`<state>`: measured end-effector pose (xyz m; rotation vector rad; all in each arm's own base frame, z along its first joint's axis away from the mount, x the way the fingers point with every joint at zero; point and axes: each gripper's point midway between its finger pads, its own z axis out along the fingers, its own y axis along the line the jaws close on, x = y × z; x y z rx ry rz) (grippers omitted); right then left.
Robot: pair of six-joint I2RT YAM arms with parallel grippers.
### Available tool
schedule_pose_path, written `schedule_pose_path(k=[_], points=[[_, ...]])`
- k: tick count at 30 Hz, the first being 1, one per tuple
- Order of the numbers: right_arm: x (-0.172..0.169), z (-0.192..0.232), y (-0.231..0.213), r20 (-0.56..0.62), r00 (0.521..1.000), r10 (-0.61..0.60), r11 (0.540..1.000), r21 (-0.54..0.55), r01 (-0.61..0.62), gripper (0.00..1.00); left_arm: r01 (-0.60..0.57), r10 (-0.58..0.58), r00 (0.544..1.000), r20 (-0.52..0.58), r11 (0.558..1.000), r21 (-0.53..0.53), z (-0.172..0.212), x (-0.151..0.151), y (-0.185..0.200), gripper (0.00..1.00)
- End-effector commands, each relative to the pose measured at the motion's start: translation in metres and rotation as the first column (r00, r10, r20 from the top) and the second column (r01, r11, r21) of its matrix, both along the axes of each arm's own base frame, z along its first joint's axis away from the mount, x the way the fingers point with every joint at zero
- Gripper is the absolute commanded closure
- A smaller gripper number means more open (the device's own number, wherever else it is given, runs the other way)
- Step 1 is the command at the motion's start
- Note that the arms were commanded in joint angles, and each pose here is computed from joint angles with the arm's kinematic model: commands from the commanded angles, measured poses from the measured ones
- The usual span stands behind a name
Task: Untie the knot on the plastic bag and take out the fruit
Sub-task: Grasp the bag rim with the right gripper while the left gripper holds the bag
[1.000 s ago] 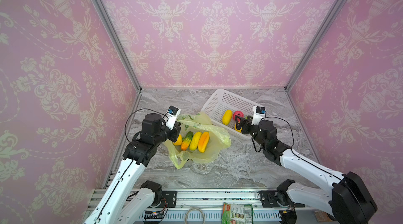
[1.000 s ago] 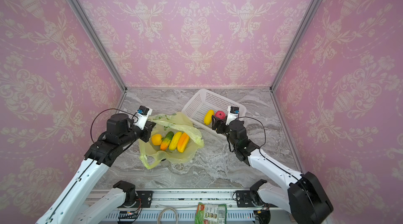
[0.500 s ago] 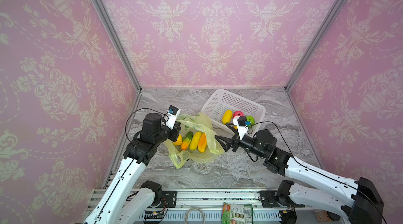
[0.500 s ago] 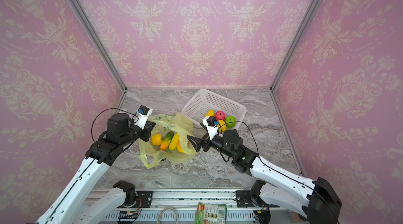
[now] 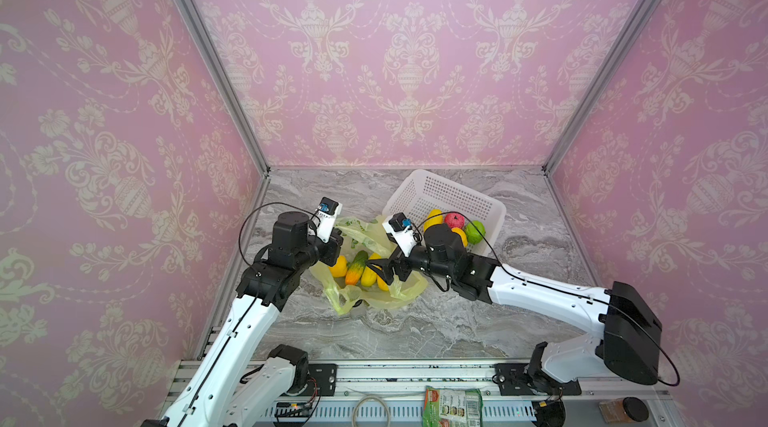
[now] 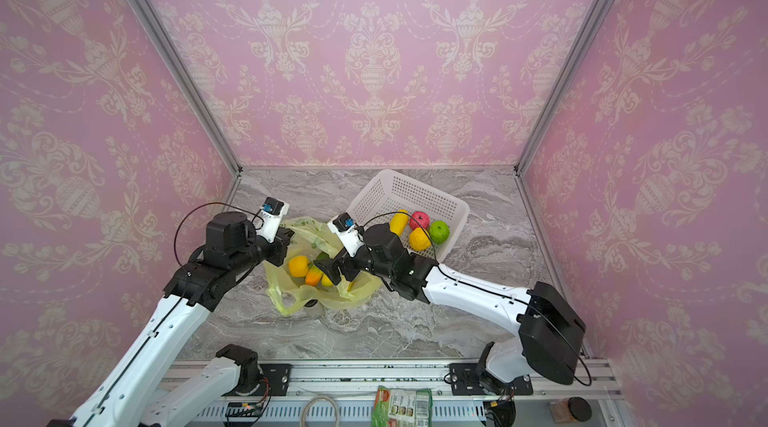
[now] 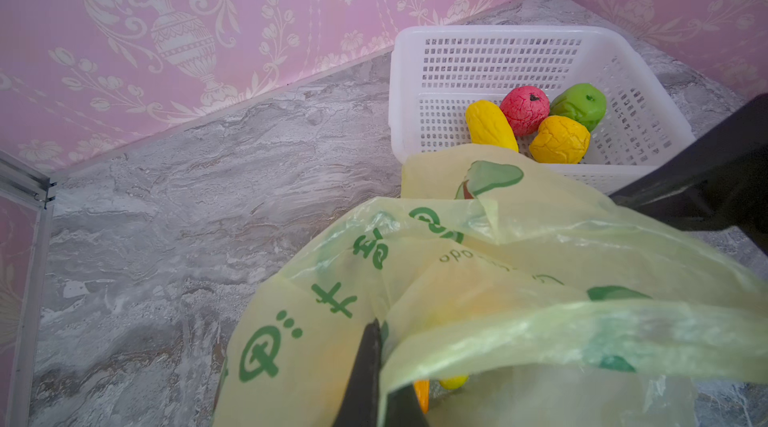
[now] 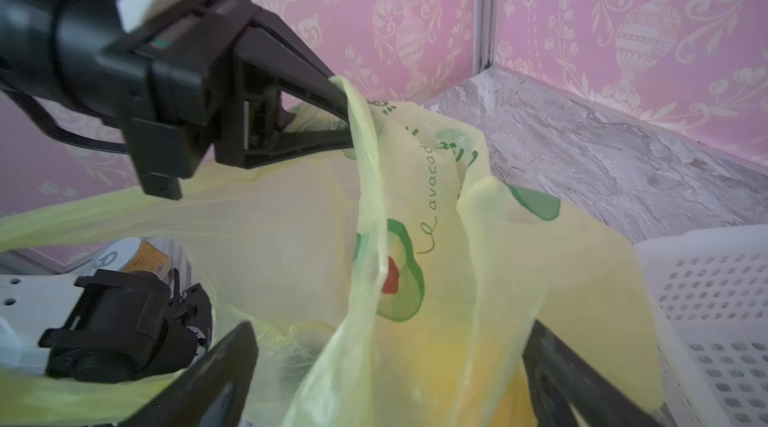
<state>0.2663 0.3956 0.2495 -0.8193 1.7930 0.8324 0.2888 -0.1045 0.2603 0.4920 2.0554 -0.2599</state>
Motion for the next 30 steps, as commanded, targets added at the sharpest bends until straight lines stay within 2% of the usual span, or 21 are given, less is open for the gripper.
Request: schedule_pose_path(k=[1, 2, 4, 5, 6, 7, 10, 17, 21, 24, 28, 30], points=[[0.048, -0.031, -0.007, -0.011, 0.978, -0.206, 0.968, -0.148, 0.202, 0.15, -0.059, 0.060, 0.998, 0.023, 0.998, -0.035, 0.021, 0.017, 0.010, 1.00], [0.064, -0.024, -0.002, -0.016, 0.971, -0.239, 0.961, -0.146, 0.234, 0.29, -0.075, 0.076, 0.997, 0.025, 0.996, -0.050, 0.027, 0.023, 0.013, 1.00], [0.091, -0.026, 0.006, -0.061, 0.957, -0.284, 0.945, -0.186, 0.268, 0.66, -0.120, 0.122, 0.992, 0.034, 0.991, -0.067, 0.040, 0.039, 0.020, 1.00], [0.101, -0.030, 0.010, -0.068, 0.953, -0.294, 0.939, -0.207, 0.275, 0.78, -0.140, 0.143, 0.989, 0.046, 0.988, -0.069, 0.046, 0.046, 0.023, 1.00], [0.113, -0.024, 0.016, -0.051, 0.951, -0.305, 0.934, -0.210, 0.288, 0.87, -0.158, 0.162, 0.985, 0.059, 0.985, -0.070, 0.053, 0.054, 0.026, 1.00], [0.125, -0.017, 0.021, -0.026, 0.946, -0.324, 0.926, -0.213, 0.312, 0.92, -0.172, 0.177, 0.981, 0.073, 0.983, -0.066, 0.060, 0.061, 0.028, 1.00], [0.152, 0.003, 0.027, 0.024, 0.929, -0.369, 0.908, -0.202, 0.367, 0.99, -0.199, 0.205, 0.972, 0.116, 0.978, -0.056, 0.083, 0.076, 0.034, 1.00], [0.194, 0.043, 0.020, 0.061, 0.893, -0.445, 0.882, -0.143, 0.449, 1.00, -0.208, 0.218, 0.954, 0.207, 0.976, -0.068, 0.128, 0.081, 0.039, 1.00], [0.196, 0.042, 0.006, 0.054, 0.878, -0.476, 0.872, -0.106, 0.479, 1.00, -0.183, 0.200, 0.951, 0.235, 0.979, -0.090, 0.136, 0.073, 0.036, 1.00], [0.187, 0.032, -0.002, 0.053, 0.882, -0.469, 0.878, -0.083, 0.472, 0.99, -0.147, 0.182, 0.958, 0.223, 0.976, -0.161, 0.125, 0.063, 0.028, 1.00], [0.171, 0.012, -0.012, 0.048, 0.891, -0.452, 0.889, -0.054, 0.454, 0.77, -0.105, 0.156, 0.972, 0.175, 0.957, -0.270, 0.094, 0.049, 0.017, 1.00], [0.162, 0.003, -0.018, 0.045, 0.897, -0.440, 0.896, -0.047, 0.442, 0.60, -0.097, 0.141, 0.981, 0.130, 0.950, -0.297, 0.073, 0.044, 0.012, 1.00]])
